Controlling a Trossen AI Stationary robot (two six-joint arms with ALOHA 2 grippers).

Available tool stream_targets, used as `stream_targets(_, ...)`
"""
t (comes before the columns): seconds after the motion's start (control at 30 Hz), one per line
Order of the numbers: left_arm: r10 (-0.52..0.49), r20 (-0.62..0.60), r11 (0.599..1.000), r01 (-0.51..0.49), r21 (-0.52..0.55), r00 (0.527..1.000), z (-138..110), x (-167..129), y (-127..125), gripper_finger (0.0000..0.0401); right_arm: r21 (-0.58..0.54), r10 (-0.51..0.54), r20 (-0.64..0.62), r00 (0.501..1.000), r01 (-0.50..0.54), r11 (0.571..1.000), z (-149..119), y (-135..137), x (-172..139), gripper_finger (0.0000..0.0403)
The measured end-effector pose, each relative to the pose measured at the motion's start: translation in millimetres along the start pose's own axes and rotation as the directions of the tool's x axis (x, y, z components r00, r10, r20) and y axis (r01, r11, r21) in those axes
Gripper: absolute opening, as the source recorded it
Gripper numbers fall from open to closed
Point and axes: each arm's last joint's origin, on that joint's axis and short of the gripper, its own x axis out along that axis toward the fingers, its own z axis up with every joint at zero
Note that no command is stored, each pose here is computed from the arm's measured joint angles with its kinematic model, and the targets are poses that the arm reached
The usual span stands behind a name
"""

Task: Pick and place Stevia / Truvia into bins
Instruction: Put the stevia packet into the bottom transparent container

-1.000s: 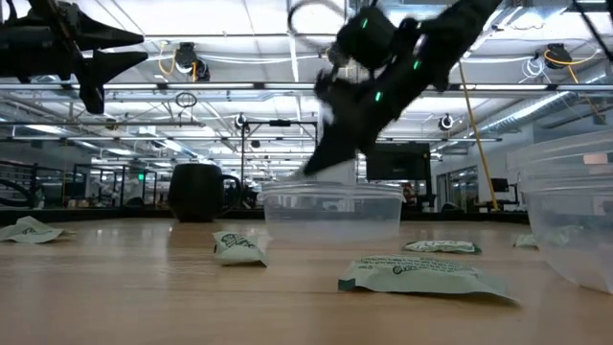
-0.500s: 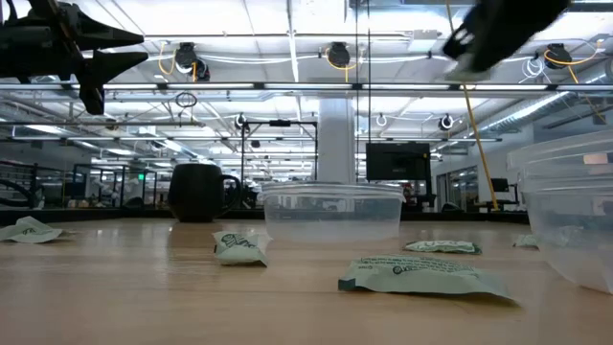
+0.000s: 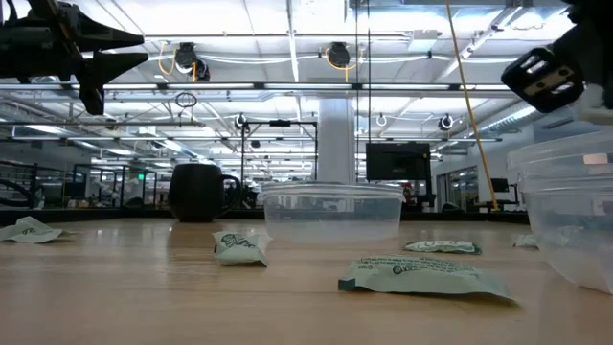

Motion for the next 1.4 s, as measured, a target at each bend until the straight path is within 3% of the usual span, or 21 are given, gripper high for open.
stream_targets(0.43, 0.001, 0.0, 1.0, -0.001, 0.0, 1.0, 0, 0, 0, 0.0118, -0.01, -0.026, -0.005, 1.0, 0.026, 1.0, -2, -2, 1, 0.0)
stream_targets(0.57, 0.001, 0.0, 1.0, -0.001, 0.0, 1.0, 0, 0, 0, 0.0118, 0.015, -0.03, -0.019, 0.999, 0.031, 0.999, -15, -8, 7, 0.0)
stream_targets(0.97, 0.002, 0.001, 1.0, -0.002, -0.001, 1.0, 0, 0, 0, 0.0118, 0.004, 0.15, 0.106, 0.983, -0.151, 0.989, -3, 3, 7, 0.0)
stream_targets(1.2, 0.021, 0.012, 1.0, -0.021, -0.004, 1.0, 1, 0, 1, 0.0118, -0.035, 0.15, 0.065, 0.987, -0.148, 0.988, -7, 4, 26, 0.0)
stream_targets(1.4, 0.07, 0.036, 0.997, -0.07, -0.01, 0.997, 2, 0, 2, 0.0118, -0.163, 0.085, -0.058, 0.995, -0.094, 0.982, 9, 14, 37, 0.0)
